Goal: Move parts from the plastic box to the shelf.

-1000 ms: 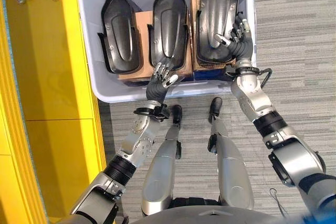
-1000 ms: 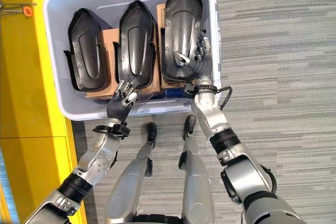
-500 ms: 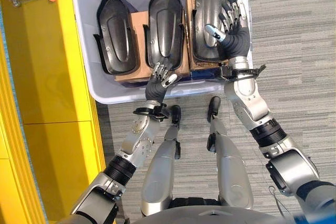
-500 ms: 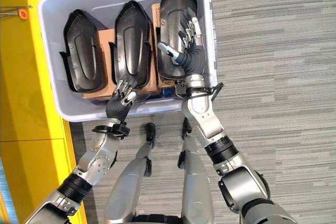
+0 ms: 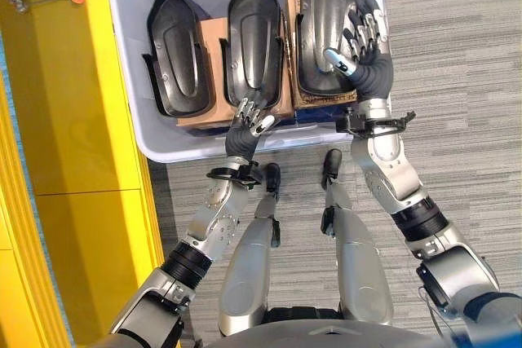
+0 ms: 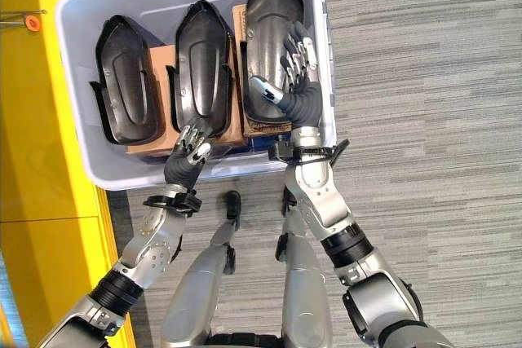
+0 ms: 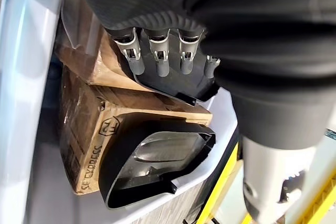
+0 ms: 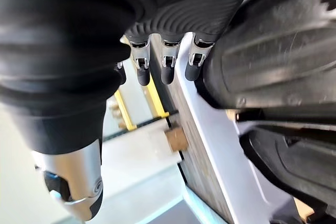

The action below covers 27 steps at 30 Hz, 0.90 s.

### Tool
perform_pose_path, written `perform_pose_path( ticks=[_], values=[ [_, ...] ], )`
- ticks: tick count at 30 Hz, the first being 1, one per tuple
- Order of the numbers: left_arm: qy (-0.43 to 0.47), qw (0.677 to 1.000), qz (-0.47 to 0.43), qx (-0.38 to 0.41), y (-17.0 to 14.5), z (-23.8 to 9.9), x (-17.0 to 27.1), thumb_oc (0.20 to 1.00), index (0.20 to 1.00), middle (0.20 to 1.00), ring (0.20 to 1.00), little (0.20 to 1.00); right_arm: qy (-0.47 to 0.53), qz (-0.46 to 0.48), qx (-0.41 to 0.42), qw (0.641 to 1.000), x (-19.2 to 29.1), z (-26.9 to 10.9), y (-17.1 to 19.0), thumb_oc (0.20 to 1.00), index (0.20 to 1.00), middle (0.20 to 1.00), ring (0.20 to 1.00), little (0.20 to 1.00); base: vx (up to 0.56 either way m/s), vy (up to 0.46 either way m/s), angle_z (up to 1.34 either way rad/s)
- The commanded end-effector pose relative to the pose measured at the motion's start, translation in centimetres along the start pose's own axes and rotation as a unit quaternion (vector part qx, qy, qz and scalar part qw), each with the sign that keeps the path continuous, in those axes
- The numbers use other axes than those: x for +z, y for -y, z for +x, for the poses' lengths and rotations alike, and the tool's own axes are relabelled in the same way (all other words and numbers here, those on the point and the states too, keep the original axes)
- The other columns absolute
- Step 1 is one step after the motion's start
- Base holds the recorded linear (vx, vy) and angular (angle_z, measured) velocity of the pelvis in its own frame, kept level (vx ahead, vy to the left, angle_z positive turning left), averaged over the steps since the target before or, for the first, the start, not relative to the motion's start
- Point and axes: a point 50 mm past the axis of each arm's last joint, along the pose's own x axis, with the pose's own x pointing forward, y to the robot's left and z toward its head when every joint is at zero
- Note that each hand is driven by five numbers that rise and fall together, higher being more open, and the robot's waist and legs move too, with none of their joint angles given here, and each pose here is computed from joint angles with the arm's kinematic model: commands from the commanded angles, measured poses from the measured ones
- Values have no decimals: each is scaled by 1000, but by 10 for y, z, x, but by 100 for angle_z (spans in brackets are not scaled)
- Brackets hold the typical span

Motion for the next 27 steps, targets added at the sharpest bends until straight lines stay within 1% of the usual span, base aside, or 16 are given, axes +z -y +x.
perform_pose_path(
  ticks=[1, 7, 27],
  values=[
    [46, 999, -11, -12, 5, -11, 14, 1000, 1000, 1000, 1000, 1000, 98, 19, 11, 995, 34, -7, -9, 1000, 1000, 1000, 1000, 1000, -4, -1, -6],
    [57, 998, -3, -13, 6, -13, 18, 1000, 1000, 1000, 1000, 1000, 123, -31, 2, 992, 42, -18, -2, 1000, 1000, 1000, 1000, 1000, -3, 1, -2],
    [69, 998, 3, -11, 5, -13, 22, 1000, 1000, 1000, 1000, 1000, 113, -83, 5, 990, 35, -26, 1, 1000, 1000, 1000, 1000, 1000, 0, 0, 0]
  ],
)
